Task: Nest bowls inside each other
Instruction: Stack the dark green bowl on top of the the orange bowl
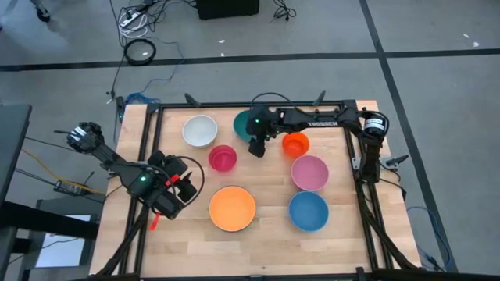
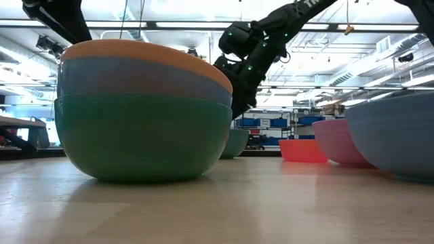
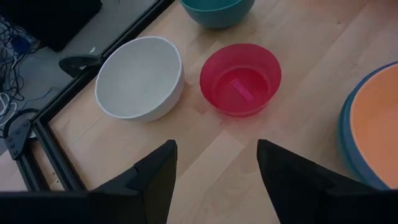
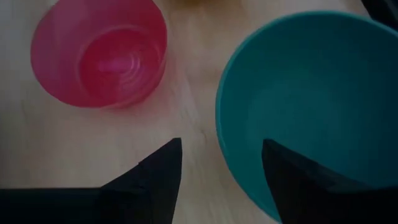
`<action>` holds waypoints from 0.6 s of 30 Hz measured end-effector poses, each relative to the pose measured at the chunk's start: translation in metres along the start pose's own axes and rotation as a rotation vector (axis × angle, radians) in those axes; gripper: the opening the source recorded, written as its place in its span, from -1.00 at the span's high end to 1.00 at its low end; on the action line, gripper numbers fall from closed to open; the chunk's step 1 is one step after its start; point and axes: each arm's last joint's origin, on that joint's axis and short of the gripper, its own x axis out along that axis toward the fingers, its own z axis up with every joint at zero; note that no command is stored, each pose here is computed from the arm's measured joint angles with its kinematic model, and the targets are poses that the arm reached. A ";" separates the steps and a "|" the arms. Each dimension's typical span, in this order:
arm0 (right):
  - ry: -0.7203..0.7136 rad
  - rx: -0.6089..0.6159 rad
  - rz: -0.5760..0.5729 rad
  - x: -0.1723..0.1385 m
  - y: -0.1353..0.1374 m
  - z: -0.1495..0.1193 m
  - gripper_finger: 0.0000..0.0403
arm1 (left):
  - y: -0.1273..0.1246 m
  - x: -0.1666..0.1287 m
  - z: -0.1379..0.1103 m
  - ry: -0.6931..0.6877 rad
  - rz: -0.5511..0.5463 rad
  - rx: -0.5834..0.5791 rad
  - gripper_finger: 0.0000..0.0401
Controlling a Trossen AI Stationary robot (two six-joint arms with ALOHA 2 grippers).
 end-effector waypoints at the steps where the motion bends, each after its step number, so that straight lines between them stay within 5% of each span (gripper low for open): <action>1: 0.006 -0.007 -0.001 0.001 0.000 -0.001 -0.03 | 0.000 0.000 0.000 0.000 -0.001 -0.001 -0.14; 18: 0.064 -0.090 -0.085 0.012 -0.005 -0.007 0.04 | 0.000 0.000 0.000 -0.011 0.000 -0.002 -0.14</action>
